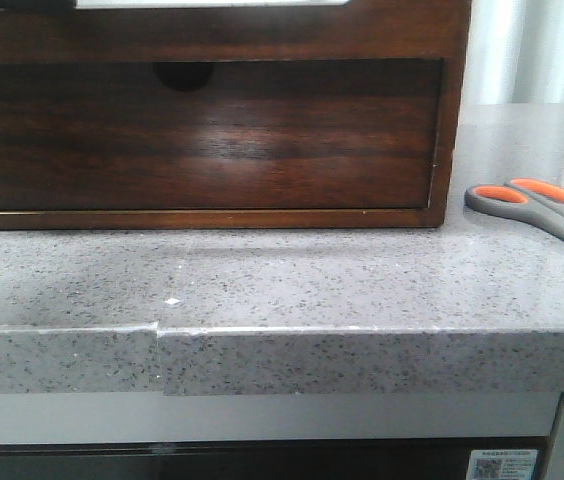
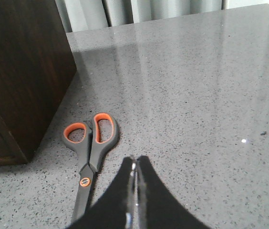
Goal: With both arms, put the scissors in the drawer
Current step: 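Pull the drawer open toward the robot with the left gripper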
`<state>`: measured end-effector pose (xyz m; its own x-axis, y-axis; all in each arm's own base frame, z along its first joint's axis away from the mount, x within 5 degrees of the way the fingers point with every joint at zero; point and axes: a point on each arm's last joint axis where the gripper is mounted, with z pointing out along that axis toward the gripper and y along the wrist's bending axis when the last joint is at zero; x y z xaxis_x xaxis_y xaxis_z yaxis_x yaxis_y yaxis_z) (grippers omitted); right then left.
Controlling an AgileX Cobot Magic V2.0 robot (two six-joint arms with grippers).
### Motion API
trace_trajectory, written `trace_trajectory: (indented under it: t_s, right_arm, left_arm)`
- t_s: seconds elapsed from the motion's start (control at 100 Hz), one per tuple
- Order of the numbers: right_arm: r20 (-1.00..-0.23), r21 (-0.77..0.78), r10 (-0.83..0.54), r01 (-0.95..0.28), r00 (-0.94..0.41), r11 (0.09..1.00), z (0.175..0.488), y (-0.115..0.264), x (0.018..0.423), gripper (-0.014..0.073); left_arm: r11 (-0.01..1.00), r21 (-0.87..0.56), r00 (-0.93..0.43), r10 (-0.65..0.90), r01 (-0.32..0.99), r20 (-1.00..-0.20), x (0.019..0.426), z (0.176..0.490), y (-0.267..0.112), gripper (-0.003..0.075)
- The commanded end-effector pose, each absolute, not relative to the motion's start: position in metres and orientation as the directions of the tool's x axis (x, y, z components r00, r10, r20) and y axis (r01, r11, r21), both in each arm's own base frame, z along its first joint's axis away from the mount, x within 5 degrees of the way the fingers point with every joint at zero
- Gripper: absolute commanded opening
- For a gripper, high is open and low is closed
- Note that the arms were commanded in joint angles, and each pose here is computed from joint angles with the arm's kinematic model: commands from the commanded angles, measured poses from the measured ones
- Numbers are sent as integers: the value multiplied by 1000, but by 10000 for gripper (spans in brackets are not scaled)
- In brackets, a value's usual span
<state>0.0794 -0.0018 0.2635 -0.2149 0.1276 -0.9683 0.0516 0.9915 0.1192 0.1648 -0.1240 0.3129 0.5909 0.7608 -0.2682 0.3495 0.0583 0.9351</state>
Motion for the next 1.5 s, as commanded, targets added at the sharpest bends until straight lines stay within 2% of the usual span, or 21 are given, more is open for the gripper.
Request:
trace_trajectory:
  t_s: [0.0,0.62,0.96,1.03,1.18,1.27,1.34,1.49]
  right_arm:
    - [-985,109,115,51,-126,993,281,-3,82,-61]
    - [-983,109,116,52,-145,993,279,-3,82,-61]
    - [-982,109,116,52,-152,993,278,-3,82,-61]
    - [-981,109,116,52,-153,993,278,-3,82,-61]
    - [-981,109,116,52,-154,993,278,-3,82,-61]
    - [-981,109,116,52,-154,993,278,-3,82,-61]
    - [-981,109,116,52,-154,993,278,-3,82,-61]
    - [-981,109,116,52,-154,993,278,-3,82,-61]
  left_arm:
    - [100,949,662,694,300,-283,149,333,-126,-22]
    - [113,960,782,560,255,-274,88,310,-103,-22]
    - [88,962,783,565,259,-262,83,298,-99,-17]
    - [90,962,782,566,257,-262,83,298,-99,24]
    - [94,961,771,579,259,-264,85,298,-98,188]
    - [109,957,760,587,268,-280,86,298,-98,256]
    - [111,956,759,587,270,-282,86,298,-98,284]
    - [112,957,759,587,268,-282,85,299,-97,287]
